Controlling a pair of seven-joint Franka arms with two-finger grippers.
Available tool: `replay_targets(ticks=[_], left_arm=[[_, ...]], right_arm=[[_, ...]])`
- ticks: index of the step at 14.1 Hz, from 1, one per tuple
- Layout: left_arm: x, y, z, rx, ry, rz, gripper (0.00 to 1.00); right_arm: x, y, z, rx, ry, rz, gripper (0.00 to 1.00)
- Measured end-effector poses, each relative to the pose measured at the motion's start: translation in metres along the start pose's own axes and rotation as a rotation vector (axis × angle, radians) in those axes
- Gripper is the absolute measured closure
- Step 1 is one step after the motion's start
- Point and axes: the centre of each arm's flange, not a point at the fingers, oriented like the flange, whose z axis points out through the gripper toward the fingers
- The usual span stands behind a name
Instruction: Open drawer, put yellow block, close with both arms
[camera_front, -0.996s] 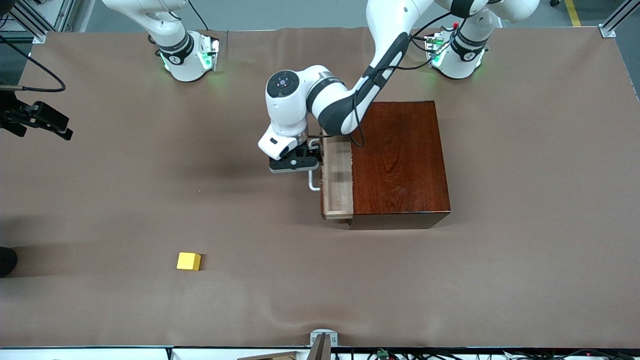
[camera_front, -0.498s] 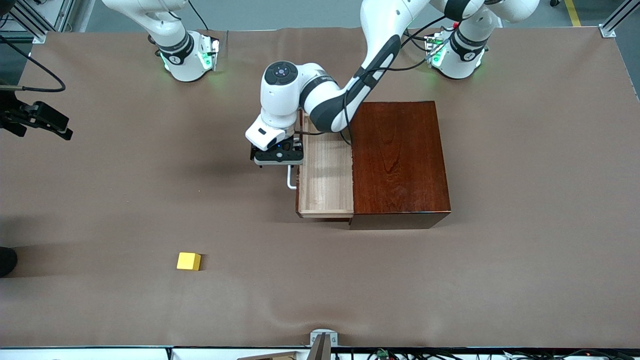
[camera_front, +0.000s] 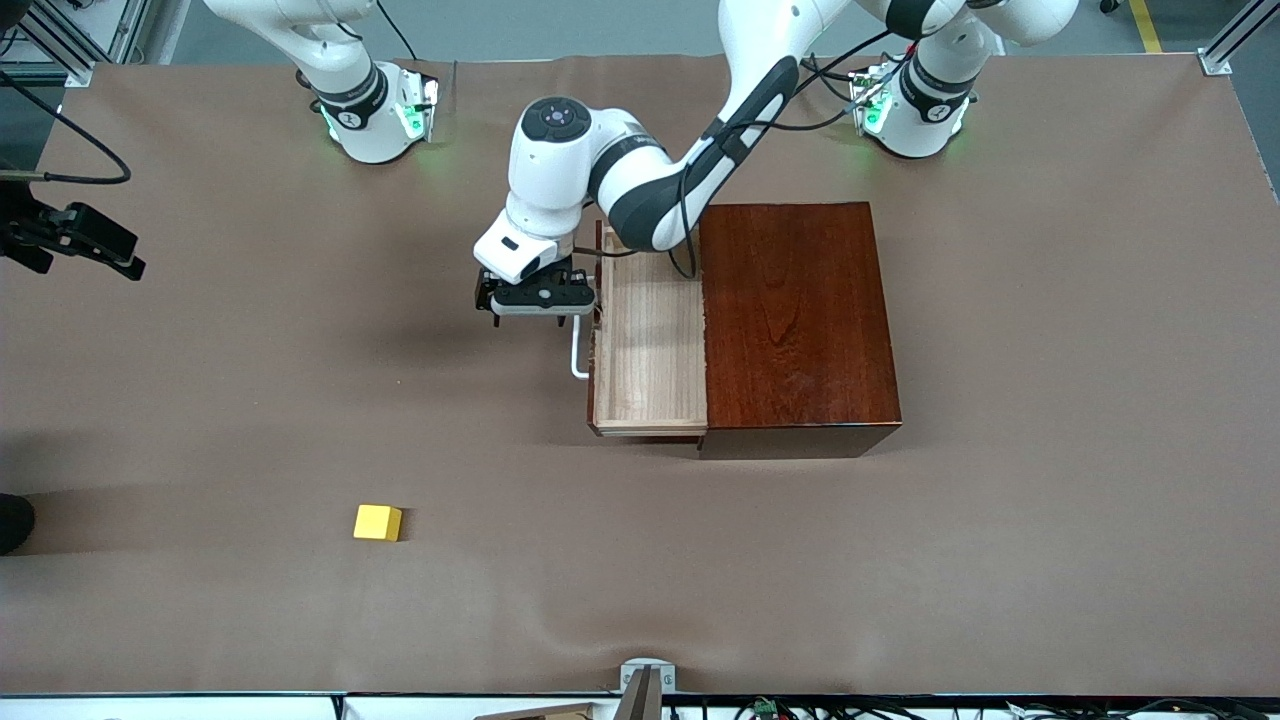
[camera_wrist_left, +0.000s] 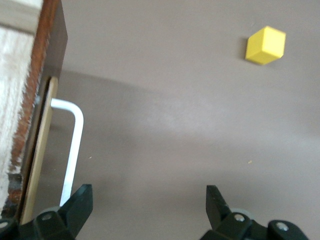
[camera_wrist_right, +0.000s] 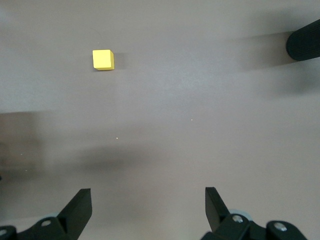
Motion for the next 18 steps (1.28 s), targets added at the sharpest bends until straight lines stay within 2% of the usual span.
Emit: replay_targets(ticks=[3, 5, 7, 11, 16, 18], left_arm=[[0.039, 0.001, -0.049, -0.053, 0.039, -0.073, 0.00], [0.070, -0.010, -0.074, -0.053, 0.055, -0.116, 0.00], [0.085, -0.024, -0.084, 0.009, 0.040, -0.133, 0.00], [0.089, -0.045, -0.104, 0.135, -0.014, -0.065, 0.00], [0.121, -0.108, -0.140, 0.200, -0.036, 0.008, 0.00], [0.136, -0.144, -0.158, 0.223, -0.046, 0.045, 0.00]], right_arm=[[0.000, 0.000, 0.000, 0.000, 0.000, 0.000, 0.00], [0.000, 0.000, 0.000, 0.000, 0.000, 0.000, 0.00], [0.000, 0.000, 0.000, 0.000, 0.000, 0.000, 0.00], [0.000, 0.000, 0.000, 0.000, 0.000, 0.000, 0.00], [0.002, -0.002, 0.001, 0.002, 0.004, -0.003, 0.00], [0.013, -0.018, 0.014, 0.005, 0.013, -0.029, 0.00]])
